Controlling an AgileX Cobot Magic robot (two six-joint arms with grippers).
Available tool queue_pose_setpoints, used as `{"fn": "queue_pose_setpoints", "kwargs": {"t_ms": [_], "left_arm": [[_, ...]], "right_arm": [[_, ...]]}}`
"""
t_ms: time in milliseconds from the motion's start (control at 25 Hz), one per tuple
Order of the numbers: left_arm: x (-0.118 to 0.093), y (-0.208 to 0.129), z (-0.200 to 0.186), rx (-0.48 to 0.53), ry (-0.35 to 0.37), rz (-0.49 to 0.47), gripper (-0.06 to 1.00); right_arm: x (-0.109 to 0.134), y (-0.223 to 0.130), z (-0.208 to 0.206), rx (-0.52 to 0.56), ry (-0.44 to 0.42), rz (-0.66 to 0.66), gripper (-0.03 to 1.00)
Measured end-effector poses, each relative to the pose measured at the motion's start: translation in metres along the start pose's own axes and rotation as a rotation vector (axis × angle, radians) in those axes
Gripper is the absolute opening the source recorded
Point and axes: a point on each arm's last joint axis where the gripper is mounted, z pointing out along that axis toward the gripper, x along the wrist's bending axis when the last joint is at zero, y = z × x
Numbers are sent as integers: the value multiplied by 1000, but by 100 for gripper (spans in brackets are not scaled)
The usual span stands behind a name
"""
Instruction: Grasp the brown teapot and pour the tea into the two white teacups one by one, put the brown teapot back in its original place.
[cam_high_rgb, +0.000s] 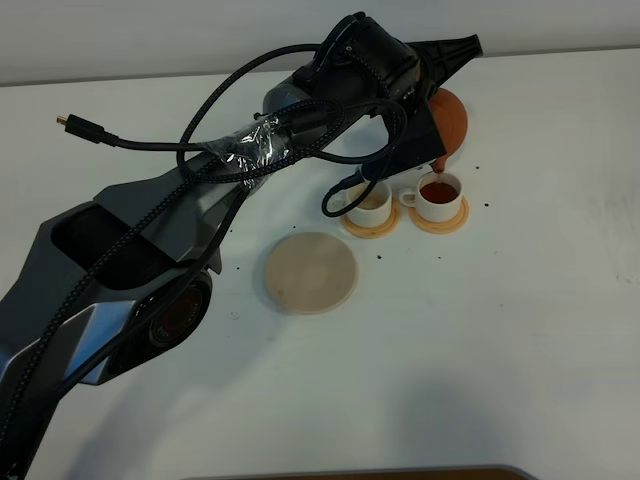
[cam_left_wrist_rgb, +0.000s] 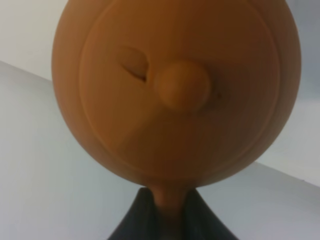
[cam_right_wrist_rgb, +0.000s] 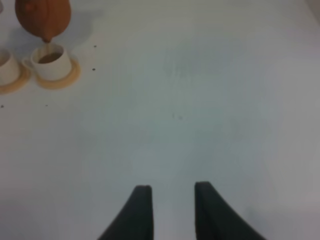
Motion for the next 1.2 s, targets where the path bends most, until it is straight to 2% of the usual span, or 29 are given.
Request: {"fn": "queue_pose_setpoints", "kwargs": {"t_ms": [960, 1200], "left_arm": [[0, -1, 0, 9, -1, 10, 14], [-1, 3, 0, -30, -6, -27, 14]], "right_arm": [[0, 0, 0, 0, 0, 0, 24], [0, 0, 0, 0, 0, 0, 24]]}}
